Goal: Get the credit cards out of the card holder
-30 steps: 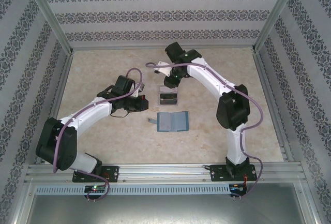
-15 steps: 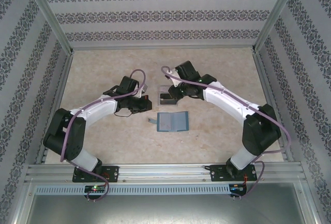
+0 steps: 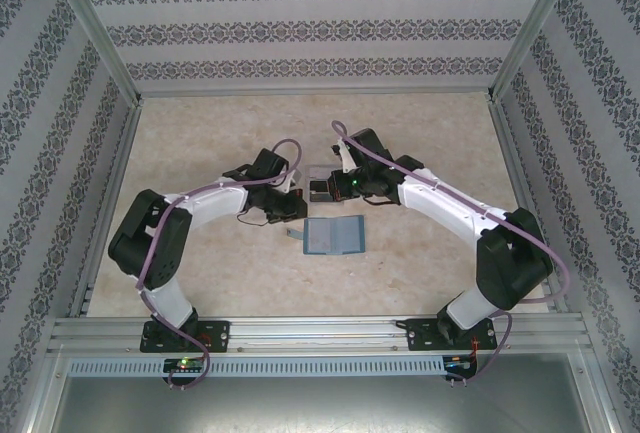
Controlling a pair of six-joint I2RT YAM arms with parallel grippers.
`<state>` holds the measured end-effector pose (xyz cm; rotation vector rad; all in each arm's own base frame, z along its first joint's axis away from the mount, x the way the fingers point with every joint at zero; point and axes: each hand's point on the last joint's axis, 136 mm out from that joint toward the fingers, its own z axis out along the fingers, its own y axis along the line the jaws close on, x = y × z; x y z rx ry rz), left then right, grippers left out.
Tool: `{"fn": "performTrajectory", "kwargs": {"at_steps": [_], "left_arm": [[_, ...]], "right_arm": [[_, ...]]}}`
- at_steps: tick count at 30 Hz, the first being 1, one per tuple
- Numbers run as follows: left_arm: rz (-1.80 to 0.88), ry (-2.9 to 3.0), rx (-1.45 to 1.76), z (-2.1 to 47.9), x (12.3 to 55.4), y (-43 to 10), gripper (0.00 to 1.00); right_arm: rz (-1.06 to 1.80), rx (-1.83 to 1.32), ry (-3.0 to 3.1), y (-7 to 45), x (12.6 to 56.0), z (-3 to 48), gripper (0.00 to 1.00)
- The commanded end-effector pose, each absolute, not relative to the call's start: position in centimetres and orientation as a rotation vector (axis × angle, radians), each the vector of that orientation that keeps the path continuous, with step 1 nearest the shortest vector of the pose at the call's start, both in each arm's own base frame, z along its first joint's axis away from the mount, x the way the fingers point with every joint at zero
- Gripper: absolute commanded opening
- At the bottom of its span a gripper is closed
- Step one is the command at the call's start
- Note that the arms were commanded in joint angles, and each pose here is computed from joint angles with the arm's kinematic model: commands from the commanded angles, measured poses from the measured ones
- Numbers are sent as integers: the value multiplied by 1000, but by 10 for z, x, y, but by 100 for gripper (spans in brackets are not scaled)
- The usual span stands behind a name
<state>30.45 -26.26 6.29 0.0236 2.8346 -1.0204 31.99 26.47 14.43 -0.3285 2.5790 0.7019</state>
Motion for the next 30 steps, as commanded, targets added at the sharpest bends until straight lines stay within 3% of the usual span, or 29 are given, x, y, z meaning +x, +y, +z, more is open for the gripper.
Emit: {"fn": "performTrajectory", "kwargs": {"at_steps": [1, 19, 30], "left_arm": [[-1025, 2892, 28, 59, 296, -273, 0], [-924, 3035, 1, 22, 264, -272, 0], [-843, 3000, 12, 29, 268, -263, 0]], "right_arm": [[817, -261, 2631, 274, 309, 138, 0], [884, -162, 2767, 272, 286, 110, 4], [904, -147, 2818, 282, 279, 99, 5]]}}
